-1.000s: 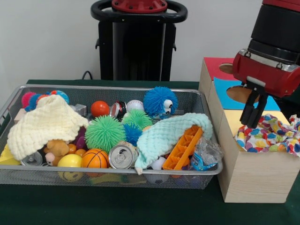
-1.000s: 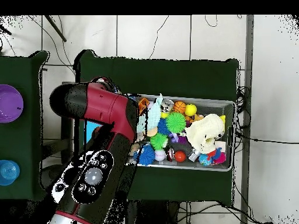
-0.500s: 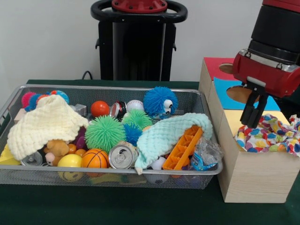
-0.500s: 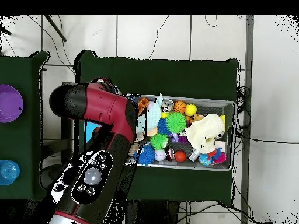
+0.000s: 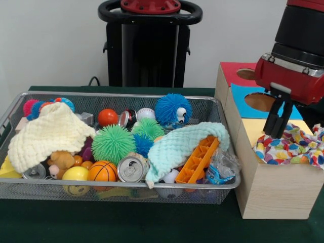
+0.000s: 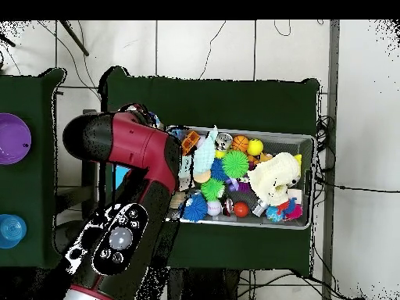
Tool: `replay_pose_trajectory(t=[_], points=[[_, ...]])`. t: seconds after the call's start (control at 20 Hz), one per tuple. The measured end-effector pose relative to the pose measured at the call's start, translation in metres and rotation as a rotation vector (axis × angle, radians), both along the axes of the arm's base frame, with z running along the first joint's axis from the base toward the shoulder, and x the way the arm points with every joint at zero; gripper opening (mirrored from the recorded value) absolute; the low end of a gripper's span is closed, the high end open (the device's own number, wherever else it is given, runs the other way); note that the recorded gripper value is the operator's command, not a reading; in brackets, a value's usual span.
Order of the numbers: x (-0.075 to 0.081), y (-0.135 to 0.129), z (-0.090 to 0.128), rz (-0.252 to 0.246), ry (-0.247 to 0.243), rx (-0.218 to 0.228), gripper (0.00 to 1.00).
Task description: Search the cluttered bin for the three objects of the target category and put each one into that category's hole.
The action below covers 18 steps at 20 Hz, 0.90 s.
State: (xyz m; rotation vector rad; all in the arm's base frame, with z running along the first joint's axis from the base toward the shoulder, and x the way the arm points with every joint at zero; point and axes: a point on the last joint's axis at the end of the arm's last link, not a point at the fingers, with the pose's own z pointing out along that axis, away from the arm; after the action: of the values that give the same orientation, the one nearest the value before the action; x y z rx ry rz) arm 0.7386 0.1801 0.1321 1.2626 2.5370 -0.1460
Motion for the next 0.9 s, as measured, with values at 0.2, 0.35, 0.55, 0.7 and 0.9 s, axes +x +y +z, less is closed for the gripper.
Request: replay_pose_trajectory(t=[0.2, 0.35, 0.55, 0.7, 0.9], points=[[-0.003, 0.008, 0.000, 0.006, 0.000, 0.003, 0.00], [-0.005, 0.013, -0.001, 0.009, 0.001, 0.007, 0.00], [-0.007, 0.019, -0.002, 0.009, 0.002, 0.013, 0.00], [-0.009, 0.024, -0.002, 0.009, 0.003, 0.017, 0.00], [-0.010, 0.024, -0.002, 0.008, -0.001, 0.017, 0.00]])
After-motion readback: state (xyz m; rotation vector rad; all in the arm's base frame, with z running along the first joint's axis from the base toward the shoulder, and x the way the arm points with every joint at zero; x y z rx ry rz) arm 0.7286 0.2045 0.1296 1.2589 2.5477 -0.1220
